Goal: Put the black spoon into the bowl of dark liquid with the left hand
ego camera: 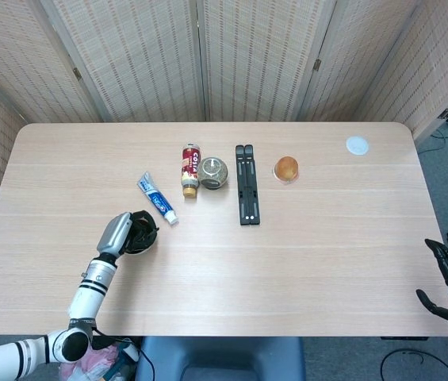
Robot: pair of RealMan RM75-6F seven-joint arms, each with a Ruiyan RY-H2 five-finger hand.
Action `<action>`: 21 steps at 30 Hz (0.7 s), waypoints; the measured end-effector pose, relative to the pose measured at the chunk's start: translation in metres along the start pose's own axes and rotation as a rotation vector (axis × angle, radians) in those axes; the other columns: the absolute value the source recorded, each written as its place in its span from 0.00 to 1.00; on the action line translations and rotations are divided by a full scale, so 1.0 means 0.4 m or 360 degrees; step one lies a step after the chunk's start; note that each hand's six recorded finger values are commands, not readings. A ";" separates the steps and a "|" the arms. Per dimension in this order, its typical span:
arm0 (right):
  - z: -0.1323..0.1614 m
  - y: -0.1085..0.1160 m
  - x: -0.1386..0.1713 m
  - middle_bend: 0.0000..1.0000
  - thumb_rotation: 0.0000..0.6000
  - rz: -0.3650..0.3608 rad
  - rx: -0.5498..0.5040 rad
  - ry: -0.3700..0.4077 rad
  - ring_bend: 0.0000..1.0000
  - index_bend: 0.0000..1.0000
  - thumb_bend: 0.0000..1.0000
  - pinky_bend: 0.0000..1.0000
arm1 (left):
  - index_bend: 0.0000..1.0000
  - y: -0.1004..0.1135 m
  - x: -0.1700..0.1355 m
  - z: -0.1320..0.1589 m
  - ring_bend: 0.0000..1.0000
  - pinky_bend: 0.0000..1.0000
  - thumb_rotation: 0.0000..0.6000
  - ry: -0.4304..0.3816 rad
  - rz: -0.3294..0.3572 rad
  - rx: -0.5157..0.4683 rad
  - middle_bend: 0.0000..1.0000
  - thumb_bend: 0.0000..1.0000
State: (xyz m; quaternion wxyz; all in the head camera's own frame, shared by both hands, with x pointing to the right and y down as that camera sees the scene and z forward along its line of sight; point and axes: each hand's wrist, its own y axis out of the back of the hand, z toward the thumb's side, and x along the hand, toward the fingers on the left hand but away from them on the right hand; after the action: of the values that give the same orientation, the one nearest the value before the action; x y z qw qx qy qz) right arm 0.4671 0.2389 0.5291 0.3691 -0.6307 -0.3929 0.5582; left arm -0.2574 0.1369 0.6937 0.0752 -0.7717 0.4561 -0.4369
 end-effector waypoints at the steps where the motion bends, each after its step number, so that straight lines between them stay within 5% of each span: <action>1: 0.000 0.000 0.000 0.14 1.00 0.0001 0.0000 -0.0001 0.05 0.02 0.19 0.05 | 0.71 -0.005 0.006 -0.009 0.94 1.00 1.00 0.0016 0.0006 -0.0008 1.00 0.63; 21: 0.006 -0.001 -0.007 0.14 1.00 0.0008 0.0004 0.0011 0.05 0.02 0.19 0.05 | 0.72 -0.009 0.042 -0.120 0.94 1.00 1.00 0.0173 0.0082 0.0044 1.00 0.63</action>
State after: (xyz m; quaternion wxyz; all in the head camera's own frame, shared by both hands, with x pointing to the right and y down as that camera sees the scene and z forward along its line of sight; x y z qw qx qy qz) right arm 0.4644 0.2365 0.5303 0.3700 -0.6332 -0.3893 0.5573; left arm -0.2874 0.1397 0.7348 0.0723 -0.7336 0.4732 -0.4824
